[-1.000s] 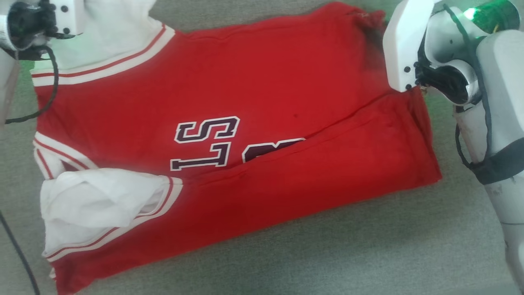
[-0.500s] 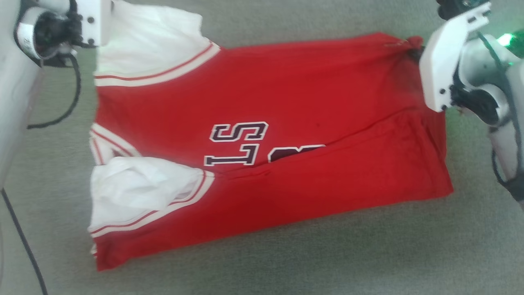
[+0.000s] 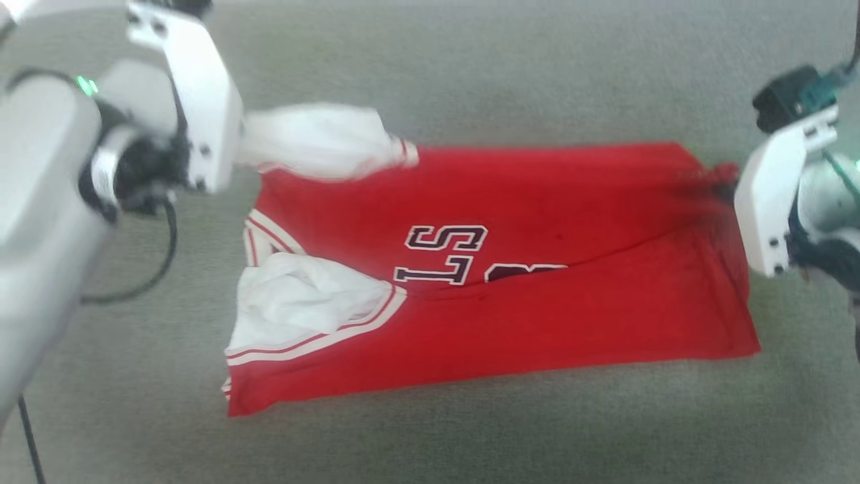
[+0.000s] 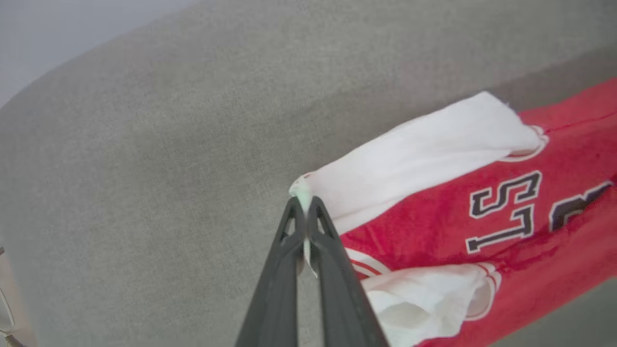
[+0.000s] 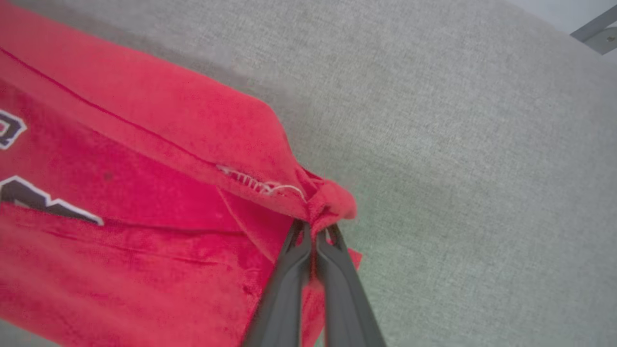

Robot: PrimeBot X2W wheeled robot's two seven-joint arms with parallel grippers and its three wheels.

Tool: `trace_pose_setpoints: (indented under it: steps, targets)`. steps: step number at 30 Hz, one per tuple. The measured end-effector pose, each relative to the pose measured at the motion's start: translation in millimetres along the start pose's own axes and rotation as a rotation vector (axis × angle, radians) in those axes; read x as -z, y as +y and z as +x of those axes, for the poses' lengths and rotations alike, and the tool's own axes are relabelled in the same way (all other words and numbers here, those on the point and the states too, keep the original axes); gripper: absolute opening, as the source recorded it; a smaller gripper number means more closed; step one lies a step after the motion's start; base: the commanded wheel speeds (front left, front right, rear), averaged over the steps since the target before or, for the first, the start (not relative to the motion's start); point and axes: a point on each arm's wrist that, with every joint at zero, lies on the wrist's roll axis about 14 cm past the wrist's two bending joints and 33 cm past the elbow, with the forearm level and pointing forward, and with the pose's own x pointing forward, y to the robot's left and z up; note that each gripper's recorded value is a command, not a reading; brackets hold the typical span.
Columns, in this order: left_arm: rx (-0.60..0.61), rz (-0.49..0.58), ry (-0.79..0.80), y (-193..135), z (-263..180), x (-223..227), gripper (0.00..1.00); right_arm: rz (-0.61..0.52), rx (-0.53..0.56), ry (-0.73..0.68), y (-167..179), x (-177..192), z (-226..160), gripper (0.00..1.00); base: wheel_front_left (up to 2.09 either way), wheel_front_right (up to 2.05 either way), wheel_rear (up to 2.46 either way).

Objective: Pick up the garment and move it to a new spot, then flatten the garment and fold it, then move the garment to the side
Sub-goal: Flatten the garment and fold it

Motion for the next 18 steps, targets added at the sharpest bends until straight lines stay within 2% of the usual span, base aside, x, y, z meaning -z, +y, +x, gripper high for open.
trace_pose_setpoints:
  steps: [8,18]
  targets:
    - [0.026,-0.048,0.096,-15.4,-24.4,58.6,0.0,0.024,-0.036,0.091,13.0,38.0,-12.9,0.0,0.0,0.0,0.0]
    - [0.076,-0.14,0.212,-29.5,-9.5,113.0,0.0,0.062,-0.048,0.179,24.0,73.7,-10.8,0.0,0.0,0.0,0.0]
